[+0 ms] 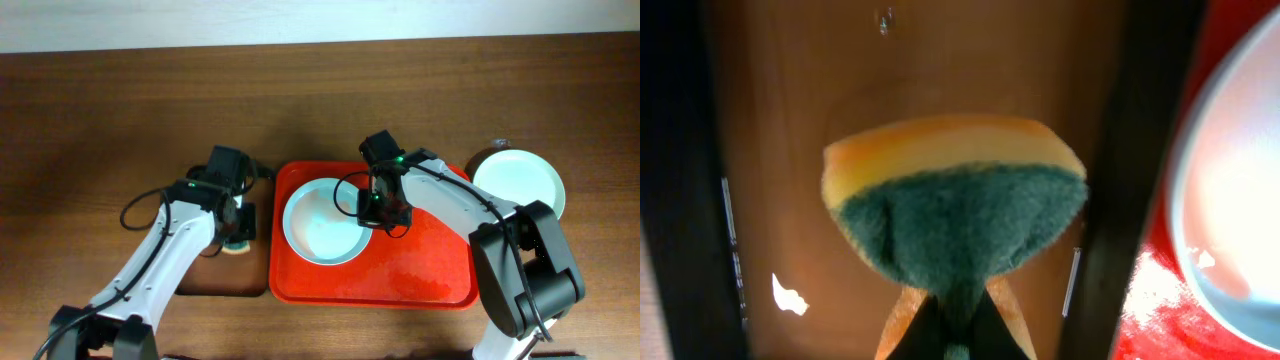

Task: Clean dirty plates on tray and stack at the side
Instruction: 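Return the sponge to the black tray and withdraw the left gripper, then lift the pale-blue plate with the right gripper and tilt it upward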

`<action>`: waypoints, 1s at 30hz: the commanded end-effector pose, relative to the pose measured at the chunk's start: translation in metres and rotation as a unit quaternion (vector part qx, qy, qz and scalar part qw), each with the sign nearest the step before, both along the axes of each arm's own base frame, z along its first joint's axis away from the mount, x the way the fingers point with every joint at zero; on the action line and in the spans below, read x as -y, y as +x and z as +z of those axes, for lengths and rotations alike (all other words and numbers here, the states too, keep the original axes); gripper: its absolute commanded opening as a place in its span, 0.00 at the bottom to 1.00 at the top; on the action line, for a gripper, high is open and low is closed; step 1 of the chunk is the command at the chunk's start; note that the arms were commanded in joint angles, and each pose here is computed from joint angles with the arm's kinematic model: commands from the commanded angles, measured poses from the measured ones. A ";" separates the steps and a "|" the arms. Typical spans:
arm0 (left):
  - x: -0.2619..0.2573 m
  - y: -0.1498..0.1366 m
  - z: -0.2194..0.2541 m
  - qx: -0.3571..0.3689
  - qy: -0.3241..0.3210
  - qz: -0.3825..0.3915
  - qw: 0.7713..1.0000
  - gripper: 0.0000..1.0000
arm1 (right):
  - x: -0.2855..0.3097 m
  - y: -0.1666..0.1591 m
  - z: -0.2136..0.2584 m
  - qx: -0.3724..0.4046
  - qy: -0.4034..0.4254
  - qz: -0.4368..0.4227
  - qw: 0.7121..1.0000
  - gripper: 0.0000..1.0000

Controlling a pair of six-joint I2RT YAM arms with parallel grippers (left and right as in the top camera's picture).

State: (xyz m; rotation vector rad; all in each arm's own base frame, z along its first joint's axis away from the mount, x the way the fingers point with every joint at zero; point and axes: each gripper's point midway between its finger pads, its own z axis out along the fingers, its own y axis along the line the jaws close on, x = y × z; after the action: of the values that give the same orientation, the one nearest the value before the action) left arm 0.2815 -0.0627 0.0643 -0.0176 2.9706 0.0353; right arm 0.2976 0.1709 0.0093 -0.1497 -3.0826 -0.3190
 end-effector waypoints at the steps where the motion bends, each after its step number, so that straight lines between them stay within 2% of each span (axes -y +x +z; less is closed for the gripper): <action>1: -0.007 -0.009 -0.023 -0.002 0.012 0.008 1.000 0.05 | -0.003 0.000 0.006 0.009 0.002 0.003 1.000 0.05; 6: -0.008 -0.011 -0.034 0.004 0.012 0.008 1.000 0.06 | -0.003 -0.001 0.006 0.008 0.002 0.003 1.000 0.05; 7: -0.008 -0.011 -0.034 0.004 0.012 0.008 1.000 0.17 | -0.003 0.000 0.006 0.009 0.002 0.003 1.000 0.05; 9: -0.007 -0.013 -0.034 0.000 0.006 0.007 1.000 0.58 | -0.003 0.000 0.006 0.009 0.002 0.003 1.000 0.05; 11: 0.004 -0.001 -0.014 0.009 -0.017 0.004 1.000 0.70 | -0.003 0.000 0.006 0.009 0.002 0.003 1.000 0.05; 13: 0.007 0.017 0.024 0.040 -0.025 0.006 0.999 0.73 | -0.003 0.000 0.006 0.009 0.002 0.003 1.000 0.05; 14: 0.005 0.034 0.053 0.075 -0.034 0.016 0.997 0.99 | -0.003 -0.001 0.006 0.008 0.002 0.003 1.000 0.05; 15: -0.003 0.047 0.078 0.108 -0.052 0.057 0.991 0.99 | -0.003 -0.001 0.006 0.008 0.002 0.003 1.000 0.05; 17: -0.009 0.055 0.095 0.131 -0.087 0.084 0.984 0.99 | -0.003 -0.001 0.005 0.008 0.002 0.003 1.000 0.05; 21: -0.074 0.059 0.102 0.150 -0.083 0.178 0.969 0.99 | -0.003 -0.001 0.005 0.008 0.002 0.003 1.000 0.05; 28: -0.085 0.058 0.102 0.149 -0.080 0.193 0.966 0.99 | -0.002 0.000 0.005 0.010 0.000 0.003 1.000 0.06; 29: -0.085 0.058 0.102 0.149 -0.080 0.193 0.966 0.99 | 0.000 0.001 0.003 0.011 -0.009 0.002 1.000 0.11; 30: -0.085 0.058 0.102 0.149 -0.080 0.193 0.966 0.99 | 0.001 0.000 0.001 0.009 -0.010 0.002 1.000 0.11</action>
State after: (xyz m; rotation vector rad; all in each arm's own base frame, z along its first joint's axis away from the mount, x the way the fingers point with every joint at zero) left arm 0.3382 0.0228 0.1581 -0.5584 2.6385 -0.1210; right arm 0.2982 0.1708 0.0093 -0.1484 -3.0857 -0.3183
